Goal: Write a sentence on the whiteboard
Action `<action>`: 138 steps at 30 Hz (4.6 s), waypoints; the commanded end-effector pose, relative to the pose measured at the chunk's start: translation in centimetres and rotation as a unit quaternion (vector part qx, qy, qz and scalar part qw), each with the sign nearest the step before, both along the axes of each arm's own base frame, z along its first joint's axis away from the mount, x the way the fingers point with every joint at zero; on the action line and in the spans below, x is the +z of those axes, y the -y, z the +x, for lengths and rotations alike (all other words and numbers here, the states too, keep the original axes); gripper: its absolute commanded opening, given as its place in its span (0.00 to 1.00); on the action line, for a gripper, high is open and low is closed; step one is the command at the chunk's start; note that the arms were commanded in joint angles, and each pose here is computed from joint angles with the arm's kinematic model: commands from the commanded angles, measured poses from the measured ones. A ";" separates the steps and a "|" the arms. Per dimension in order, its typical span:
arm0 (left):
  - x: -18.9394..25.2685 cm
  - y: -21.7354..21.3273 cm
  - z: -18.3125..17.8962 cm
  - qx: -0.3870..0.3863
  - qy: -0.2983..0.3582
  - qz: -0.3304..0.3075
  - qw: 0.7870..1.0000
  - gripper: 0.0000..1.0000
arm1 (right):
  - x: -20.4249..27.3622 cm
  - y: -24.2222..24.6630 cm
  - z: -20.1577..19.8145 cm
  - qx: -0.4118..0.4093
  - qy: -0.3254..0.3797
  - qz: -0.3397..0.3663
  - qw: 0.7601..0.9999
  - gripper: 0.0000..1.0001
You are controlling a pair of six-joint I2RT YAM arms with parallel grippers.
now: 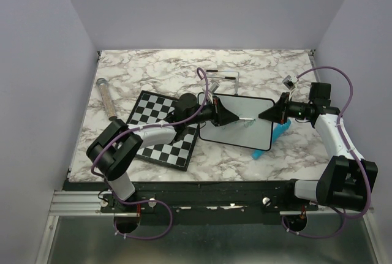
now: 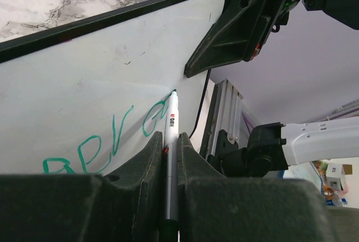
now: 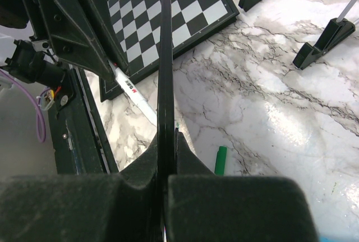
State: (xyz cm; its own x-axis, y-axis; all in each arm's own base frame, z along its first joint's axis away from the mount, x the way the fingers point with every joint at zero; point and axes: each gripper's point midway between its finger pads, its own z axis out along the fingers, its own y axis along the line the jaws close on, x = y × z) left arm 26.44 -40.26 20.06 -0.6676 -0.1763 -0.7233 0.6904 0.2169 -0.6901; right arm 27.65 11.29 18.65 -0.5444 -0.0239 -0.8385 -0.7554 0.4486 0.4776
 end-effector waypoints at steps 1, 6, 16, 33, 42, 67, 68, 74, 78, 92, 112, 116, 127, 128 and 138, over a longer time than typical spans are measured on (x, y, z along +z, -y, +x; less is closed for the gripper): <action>-0.1 0.3 1.1 0.012 0.004 0.004 1.000 0.00 | 0.4 0.2 0.2 -0.001 0.024 -0.021 0.999 0.00; -0.9 0.3 0.8 0.006 -0.005 0.015 1.000 0.00 | 0.4 0.2 0.2 -0.001 0.024 -0.020 1.000 0.01; -3.2 -0.4 -0.6 -0.009 -0.024 0.048 0.999 0.00 | 0.5 0.2 0.2 -0.001 0.024 -0.020 1.000 0.00; 2.3 1.2 -2.6 -0.041 0.003 -0.039 0.998 0.00 | 0.5 0.2 0.1 0.000 0.025 -0.020 0.999 0.01; 5.2 -1.3 -3.2 -0.018 0.035 -0.050 0.998 0.00 | 0.6 0.2 0.1 0.000 0.027 -0.020 0.999 0.00; 2.2 -8.5 -6.0 0.110 0.060 -0.013 0.992 0.00 | 0.9 0.0 -0.2 -0.002 0.030 -0.017 0.999 0.00; 2.3 -8.5 -6.1 0.111 0.062 -0.015 0.992 0.00 | 0.9 0.0 -0.2 -0.002 0.030 -0.017 0.999 0.01; 1.6 -8.4 -6.6 0.120 0.066 -0.007 0.991 0.00 | 0.9 0.0 -0.3 -0.002 0.031 -0.017 0.999 0.01; 1.3 -7.8 -7.0 0.114 0.068 -0.004 0.991 0.00 | 0.9 0.0 -0.3 -0.002 0.030 -0.016 0.999 0.00; 0.9 -5.6 -7.5 0.086 0.066 -0.005 0.994 0.00 | 1.0 0.0 -0.3 0.000 0.033 -0.015 0.999 0.00; 0.2 -5.2 -7.5 0.085 0.060 0.002 0.995 0.00 | 1.0 0.0 -0.4 0.000 0.032 -0.014 0.999 0.01; 0.3 -5.2 -7.5 0.087 0.060 0.001 0.994 0.00 | 1.1 0.0 -0.4 0.000 0.034 -0.014 0.999 0.01; 0.4 -5.2 -7.6 0.085 0.059 -0.002 0.995 0.00 | 1.1 0.0 -0.4 0.001 0.034 -0.014 0.999 0.01; 0.3 -5.2 -7.6 0.085 0.059 0.000 0.995 0.00 | 1.1 0.0 -0.4 0.001 0.034 -0.014 0.999 0.00; 0.2 -5.0 -7.7 0.082 0.056 -0.001 0.995 0.00 | 1.1 0.0 -0.3 0.000 0.035 -0.015 0.999 0.01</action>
